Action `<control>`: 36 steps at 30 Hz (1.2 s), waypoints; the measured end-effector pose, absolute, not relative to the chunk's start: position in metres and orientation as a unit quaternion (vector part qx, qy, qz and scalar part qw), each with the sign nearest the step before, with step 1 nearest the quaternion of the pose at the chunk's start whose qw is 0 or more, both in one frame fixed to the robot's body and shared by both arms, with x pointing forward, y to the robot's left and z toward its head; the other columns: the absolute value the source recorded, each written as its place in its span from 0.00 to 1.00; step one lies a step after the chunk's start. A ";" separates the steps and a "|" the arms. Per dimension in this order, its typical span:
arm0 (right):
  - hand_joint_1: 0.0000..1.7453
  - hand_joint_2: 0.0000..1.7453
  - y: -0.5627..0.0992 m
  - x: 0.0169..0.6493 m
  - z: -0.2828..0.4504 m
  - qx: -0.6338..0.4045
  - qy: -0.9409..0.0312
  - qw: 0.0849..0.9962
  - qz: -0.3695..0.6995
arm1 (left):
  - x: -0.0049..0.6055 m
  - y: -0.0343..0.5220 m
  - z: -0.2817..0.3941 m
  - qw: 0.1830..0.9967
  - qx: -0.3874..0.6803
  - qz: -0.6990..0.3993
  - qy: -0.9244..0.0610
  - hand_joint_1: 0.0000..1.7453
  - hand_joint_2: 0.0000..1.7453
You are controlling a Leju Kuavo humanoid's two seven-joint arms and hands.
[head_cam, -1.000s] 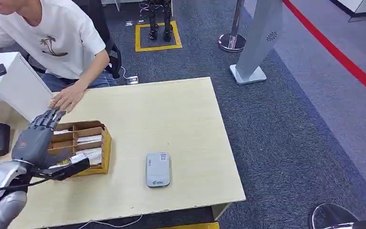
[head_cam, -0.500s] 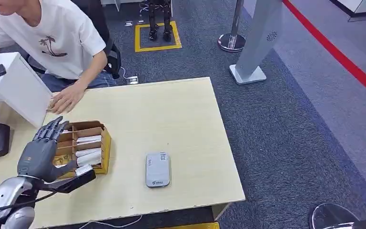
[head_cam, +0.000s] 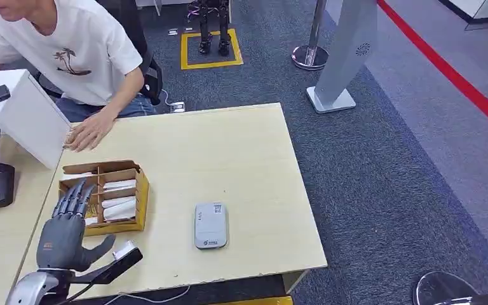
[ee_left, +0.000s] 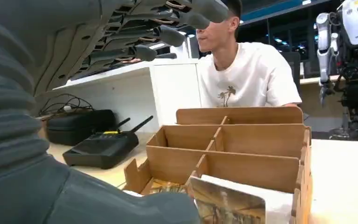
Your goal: Pass the card to the sensor for recognition and then transmit it.
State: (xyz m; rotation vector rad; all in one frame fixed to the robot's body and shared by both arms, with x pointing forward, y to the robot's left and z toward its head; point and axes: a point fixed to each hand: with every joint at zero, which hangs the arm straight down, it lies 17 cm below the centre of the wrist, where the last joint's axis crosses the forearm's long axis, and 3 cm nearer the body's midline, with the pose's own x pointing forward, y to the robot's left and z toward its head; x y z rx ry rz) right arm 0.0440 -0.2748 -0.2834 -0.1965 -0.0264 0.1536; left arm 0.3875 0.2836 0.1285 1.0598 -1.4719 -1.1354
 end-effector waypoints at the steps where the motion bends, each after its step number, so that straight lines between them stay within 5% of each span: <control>1: 0.00 1.00 -0.275 0.044 -0.283 -0.098 -0.013 0.992 0.075 | 0.386 0.284 0.127 0.482 0.436 -0.465 -0.601 0.00 1.00; 17: 0.00 1.00 -0.273 0.041 -0.283 -0.098 -0.008 0.992 0.075 | 0.357 0.316 0.101 0.510 0.492 -0.477 -0.519 0.00 1.00; 36: 0.00 1.00 -0.274 0.041 -0.283 -0.101 -0.008 0.990 0.099 | 0.389 0.323 0.076 0.526 0.474 -0.498 -0.500 0.00 1.00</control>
